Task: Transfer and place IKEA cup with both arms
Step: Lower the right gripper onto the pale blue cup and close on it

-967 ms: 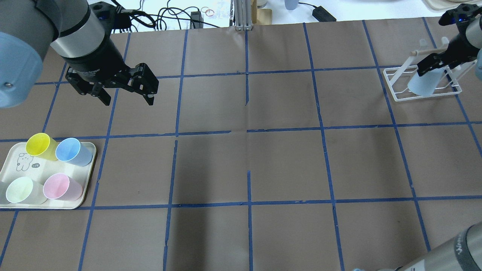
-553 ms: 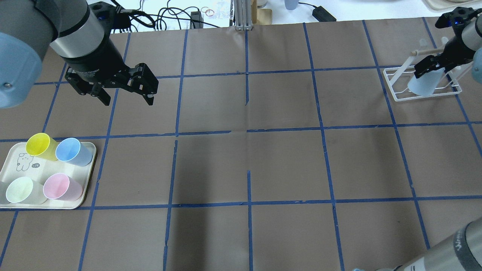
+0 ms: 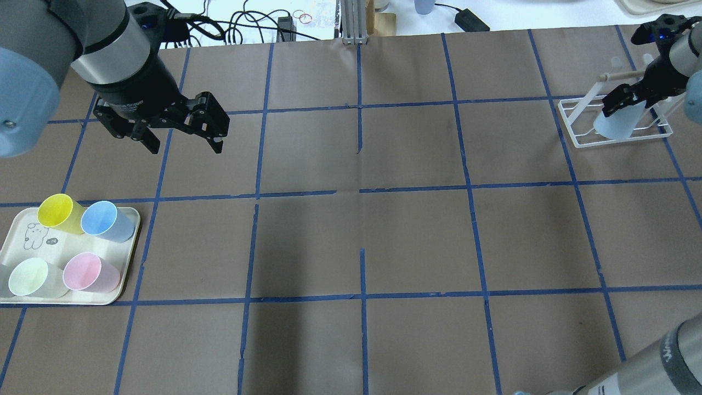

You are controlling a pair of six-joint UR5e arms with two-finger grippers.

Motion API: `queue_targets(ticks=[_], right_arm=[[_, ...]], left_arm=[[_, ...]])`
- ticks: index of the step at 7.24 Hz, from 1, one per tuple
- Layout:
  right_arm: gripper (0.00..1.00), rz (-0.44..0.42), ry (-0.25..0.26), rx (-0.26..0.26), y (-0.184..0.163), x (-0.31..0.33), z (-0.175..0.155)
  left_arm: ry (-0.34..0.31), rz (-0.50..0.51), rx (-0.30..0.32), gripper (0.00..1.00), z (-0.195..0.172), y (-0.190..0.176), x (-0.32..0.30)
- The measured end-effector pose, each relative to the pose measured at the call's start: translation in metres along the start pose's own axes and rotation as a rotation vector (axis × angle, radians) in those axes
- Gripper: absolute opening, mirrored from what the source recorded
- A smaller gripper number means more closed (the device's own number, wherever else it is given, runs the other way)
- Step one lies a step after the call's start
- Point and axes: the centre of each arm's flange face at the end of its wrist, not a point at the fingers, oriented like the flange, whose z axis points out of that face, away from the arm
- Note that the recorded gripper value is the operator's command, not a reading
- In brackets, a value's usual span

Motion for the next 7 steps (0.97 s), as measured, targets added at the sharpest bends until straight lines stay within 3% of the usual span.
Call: queue_targets(ticks=[2, 3, 7], right_arm=[[0.11, 0.000, 0.004, 0.001, 0.000, 0.000, -0.002], [0.06, 0.000, 0.011, 0.003, 0.000, 0.001, -0.006], [0.06, -0.006, 0.053, 0.041, 0.000, -0.003, -0.051]], left_arm=[[0.002, -0.002, 0.000, 1.00, 0.000, 0.000, 0.000], [0.004, -0.005, 0.001, 1.00, -0.001, 0.000, 0.000], [0.063, -0.012, 0.006, 1.00, -0.003, 0.001, 0.006]])
